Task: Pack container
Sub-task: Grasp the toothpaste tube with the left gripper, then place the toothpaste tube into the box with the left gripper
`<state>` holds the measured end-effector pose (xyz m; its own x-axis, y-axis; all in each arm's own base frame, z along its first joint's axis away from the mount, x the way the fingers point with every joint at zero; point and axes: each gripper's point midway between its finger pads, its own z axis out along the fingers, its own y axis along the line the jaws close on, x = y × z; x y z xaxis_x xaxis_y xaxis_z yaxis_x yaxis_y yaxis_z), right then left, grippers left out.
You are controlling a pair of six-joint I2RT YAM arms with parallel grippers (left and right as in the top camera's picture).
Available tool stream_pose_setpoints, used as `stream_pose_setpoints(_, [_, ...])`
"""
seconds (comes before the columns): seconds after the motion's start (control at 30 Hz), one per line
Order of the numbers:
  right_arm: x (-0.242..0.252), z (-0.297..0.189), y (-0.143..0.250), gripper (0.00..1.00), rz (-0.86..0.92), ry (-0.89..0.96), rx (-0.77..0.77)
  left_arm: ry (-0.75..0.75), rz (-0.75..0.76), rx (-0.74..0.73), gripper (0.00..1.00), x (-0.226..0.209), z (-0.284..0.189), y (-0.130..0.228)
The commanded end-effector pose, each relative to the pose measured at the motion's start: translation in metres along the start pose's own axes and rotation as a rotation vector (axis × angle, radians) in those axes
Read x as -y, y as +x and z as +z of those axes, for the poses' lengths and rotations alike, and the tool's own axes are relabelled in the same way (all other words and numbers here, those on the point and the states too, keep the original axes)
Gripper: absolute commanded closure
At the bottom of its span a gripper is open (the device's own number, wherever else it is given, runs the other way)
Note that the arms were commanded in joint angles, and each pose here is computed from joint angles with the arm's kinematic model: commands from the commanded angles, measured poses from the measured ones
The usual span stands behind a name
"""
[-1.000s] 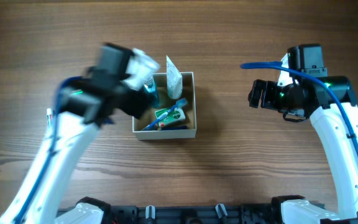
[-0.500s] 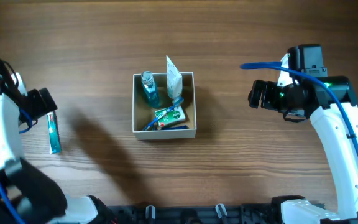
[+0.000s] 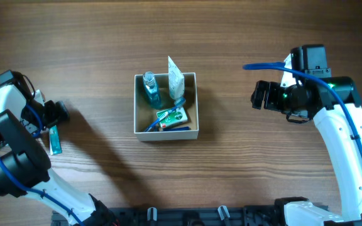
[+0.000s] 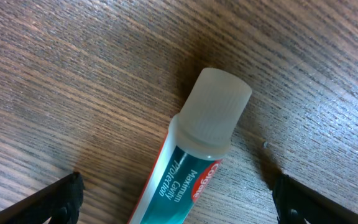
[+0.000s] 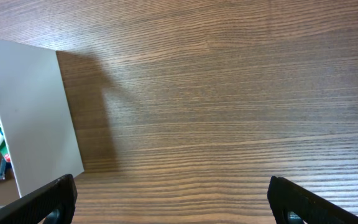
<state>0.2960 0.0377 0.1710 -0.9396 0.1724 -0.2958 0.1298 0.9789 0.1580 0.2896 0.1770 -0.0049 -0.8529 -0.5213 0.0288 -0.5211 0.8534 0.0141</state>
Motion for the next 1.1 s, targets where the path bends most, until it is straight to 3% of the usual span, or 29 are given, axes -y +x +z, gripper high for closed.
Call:
stream_pose_setpoints(0.0, [0.004, 0.001, 0.0, 0.0, 0.009, 0.018, 0.001, 0.02, -0.013, -0.051, 0.12, 0.004, 0.015, 0.009])
stream_pose_setpoints(0.07, [0.004, 0.001, 0.0, 0.0, 0.01, 0.018, 0.001, 0.025, -0.014, -0.055, 0.36, 0.005, 0.015, 0.009])
stream_pose_setpoints(0.27, [0.004, 0.001, 0.0, 0.0, 0.01, 0.019, 0.001, 0.062, -0.018, -0.075, 0.68, 0.011, 0.014, 0.014])
stream_pose_setpoints(0.3, [0.004, 0.001, 0.0, 0.0, 0.009, 0.019, 0.0, 0.076, -0.019, -0.079, 0.77, 0.014, 0.014, 0.015])
stream_pose_setpoints(0.43, [0.004, 0.001, 0.0, 0.0, 0.009, 0.019, 0.0, 0.078, -0.019, -0.083, 0.86, 0.014, 0.01, 0.017])
stream_pose_setpoints(0.5, [0.004, 0.001, 0.0, 0.0, 0.008, 0.019, 0.0, 0.099, -0.019, -0.058, 0.96, 0.017, 0.001, 0.014])
stream_pose_setpoints(0.63, [0.004, 0.001, 0.0, 0.0, -0.006, 0.019, 0.0, 0.153, -0.006, 0.039, 0.96, 0.03, -0.036, 0.005])
stream_pose_setpoints(0.73, [0.004, 0.001, 0.0, 0.0, -0.006, 0.018, 0.002, 0.19, 0.064, 0.185, 0.96, 0.054, -0.092, 0.0])
stream_pose_setpoints(0.87, [0.004, 0.001, -0.001, 0.0, -0.006, 0.018, 0.005, 0.24, 0.375, 0.458, 0.96, 0.123, -0.187, 0.028])
stream_pose_setpoints(0.97, [0.003, 0.001, -0.003, 0.0, -0.007, 0.016, 0.013, 0.282, 0.779, 0.638, 0.96, 0.189, -0.238, 0.08])
stream_pose_setpoints(1.07, [0.003, 0.001, -0.004, 0.0, -0.007, 0.014, 0.019, 0.307, 1.162, 0.699, 0.96, 0.24, -0.251, 0.133])
